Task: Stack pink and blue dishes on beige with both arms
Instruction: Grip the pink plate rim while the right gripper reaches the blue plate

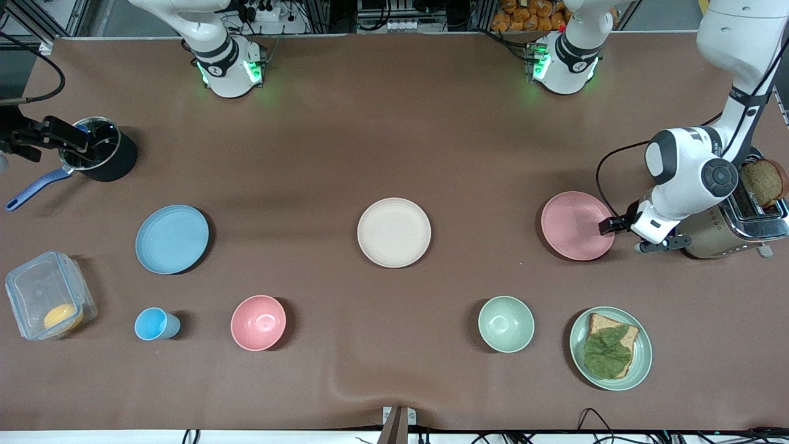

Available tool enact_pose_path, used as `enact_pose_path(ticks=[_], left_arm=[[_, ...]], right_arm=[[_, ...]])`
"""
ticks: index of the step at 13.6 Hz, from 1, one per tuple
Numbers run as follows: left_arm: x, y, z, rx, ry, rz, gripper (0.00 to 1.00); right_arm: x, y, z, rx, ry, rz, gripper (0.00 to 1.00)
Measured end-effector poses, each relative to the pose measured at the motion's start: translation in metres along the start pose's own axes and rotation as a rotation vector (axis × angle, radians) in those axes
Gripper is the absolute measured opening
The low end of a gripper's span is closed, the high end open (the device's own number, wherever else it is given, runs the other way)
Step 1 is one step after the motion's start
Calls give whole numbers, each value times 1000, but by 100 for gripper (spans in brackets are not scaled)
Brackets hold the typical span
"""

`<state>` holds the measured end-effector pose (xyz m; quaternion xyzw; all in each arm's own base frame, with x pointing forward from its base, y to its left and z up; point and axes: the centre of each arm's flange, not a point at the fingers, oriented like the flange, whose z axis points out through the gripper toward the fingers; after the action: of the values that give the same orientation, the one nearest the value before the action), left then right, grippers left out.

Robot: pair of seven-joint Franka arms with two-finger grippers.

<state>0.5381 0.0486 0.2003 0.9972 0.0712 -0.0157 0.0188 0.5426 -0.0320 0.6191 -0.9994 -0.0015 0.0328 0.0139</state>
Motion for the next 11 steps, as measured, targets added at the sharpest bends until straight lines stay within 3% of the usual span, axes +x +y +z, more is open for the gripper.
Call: enact_pose_path(ticks=[5, 6, 11], left_arm=[[-3, 0, 9, -3, -4, 0, 13], [-2, 1, 6, -3, 3, 2, 7], [2, 1, -15, 2, 39, 3, 7]], right_arm=[[22, 6, 57, 4, -72, 9, 100], [31, 10, 73, 5, -84, 16, 100], [73, 69, 165, 16, -137, 105, 100]])
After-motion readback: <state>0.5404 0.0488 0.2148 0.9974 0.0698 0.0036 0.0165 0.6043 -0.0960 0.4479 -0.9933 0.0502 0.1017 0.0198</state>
